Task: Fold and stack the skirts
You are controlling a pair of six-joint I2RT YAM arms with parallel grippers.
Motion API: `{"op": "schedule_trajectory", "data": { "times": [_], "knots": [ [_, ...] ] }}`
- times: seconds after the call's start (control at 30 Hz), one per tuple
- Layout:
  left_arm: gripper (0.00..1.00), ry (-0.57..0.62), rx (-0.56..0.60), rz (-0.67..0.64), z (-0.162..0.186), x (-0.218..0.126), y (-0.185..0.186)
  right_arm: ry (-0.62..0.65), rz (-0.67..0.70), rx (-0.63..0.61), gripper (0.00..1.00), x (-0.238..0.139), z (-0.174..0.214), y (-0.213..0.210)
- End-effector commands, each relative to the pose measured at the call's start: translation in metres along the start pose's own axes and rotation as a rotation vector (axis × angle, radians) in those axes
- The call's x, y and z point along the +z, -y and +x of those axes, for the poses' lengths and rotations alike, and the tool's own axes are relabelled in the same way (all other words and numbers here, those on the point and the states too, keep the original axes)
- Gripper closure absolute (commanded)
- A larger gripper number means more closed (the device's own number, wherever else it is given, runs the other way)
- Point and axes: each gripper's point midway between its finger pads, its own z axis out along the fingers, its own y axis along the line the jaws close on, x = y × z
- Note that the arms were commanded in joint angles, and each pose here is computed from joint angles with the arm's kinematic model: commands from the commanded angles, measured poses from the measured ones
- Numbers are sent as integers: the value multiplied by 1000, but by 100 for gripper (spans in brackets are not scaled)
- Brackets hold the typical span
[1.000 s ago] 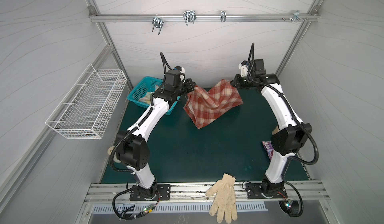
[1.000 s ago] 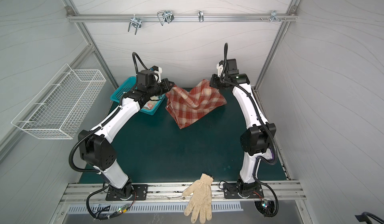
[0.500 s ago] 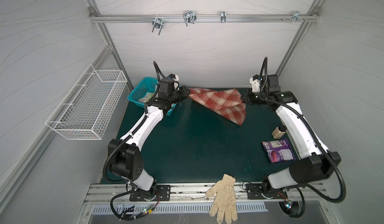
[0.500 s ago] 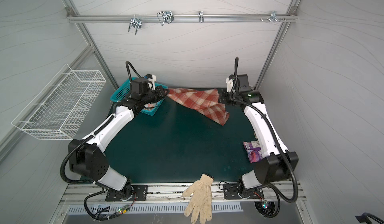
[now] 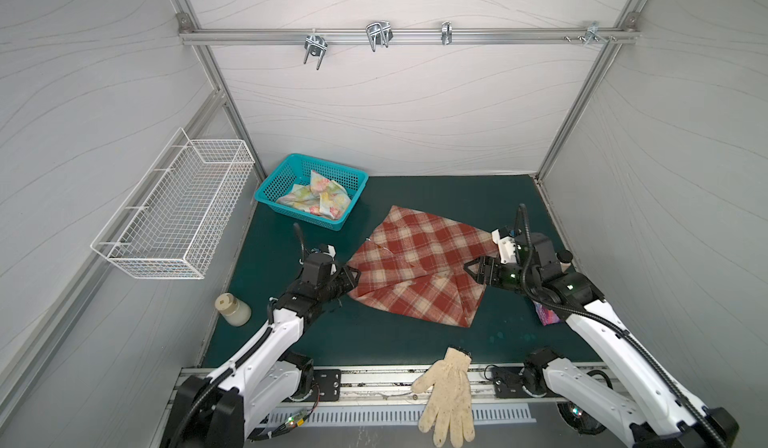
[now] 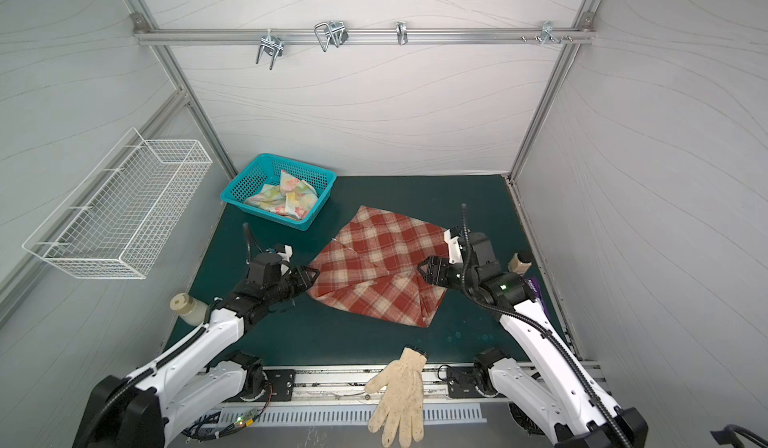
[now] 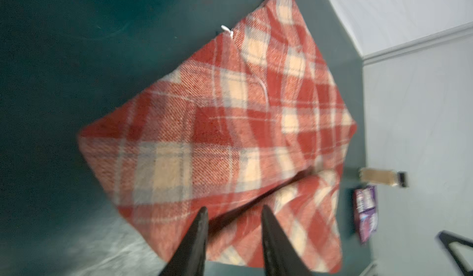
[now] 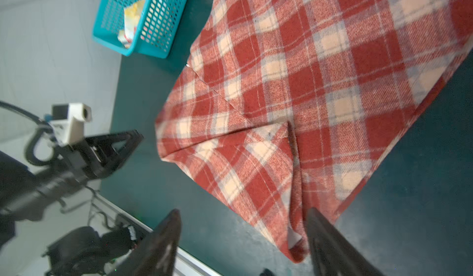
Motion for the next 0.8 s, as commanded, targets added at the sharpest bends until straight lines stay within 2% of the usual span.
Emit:
{"op": "schedule_trajectory", "data": {
  "times": [0.0, 0.07, 0.1, 0.17, 0.2, 0.27, 0.37, 0.57, 0.77],
  "knots": [
    [53, 73, -29, -38, -1, -13, -14, 72, -1, -1, 1, -6, -18, -7],
    [49, 98, -31, -32, 0, -21, -15, 53, 17, -15, 1, 2, -23, -6],
    [40, 118, -33, -26, -3, -25, -14, 41, 31, -20, 1, 9, -26, -4],
    [10, 160, -39, -7, -12, -33, -7, 27, 56, -27, 1, 24, -34, 0],
    [1, 179, -38, 8, -19, -35, 0, 9, 69, -29, 1, 34, -38, 3],
    [1, 191, -21, 40, -32, -34, 16, -28, 96, -27, 1, 52, -45, 9],
    [1, 148, 15, 52, -49, -20, 38, -86, 90, -31, 1, 85, -54, 13],
    [1, 61, 8, 127, -77, 29, 77, -195, 65, -30, 1, 146, -54, 19],
    [1, 5, -23, 143, -94, 78, 91, -278, 50, -47, 1, 191, -37, 13]
  ]
}}
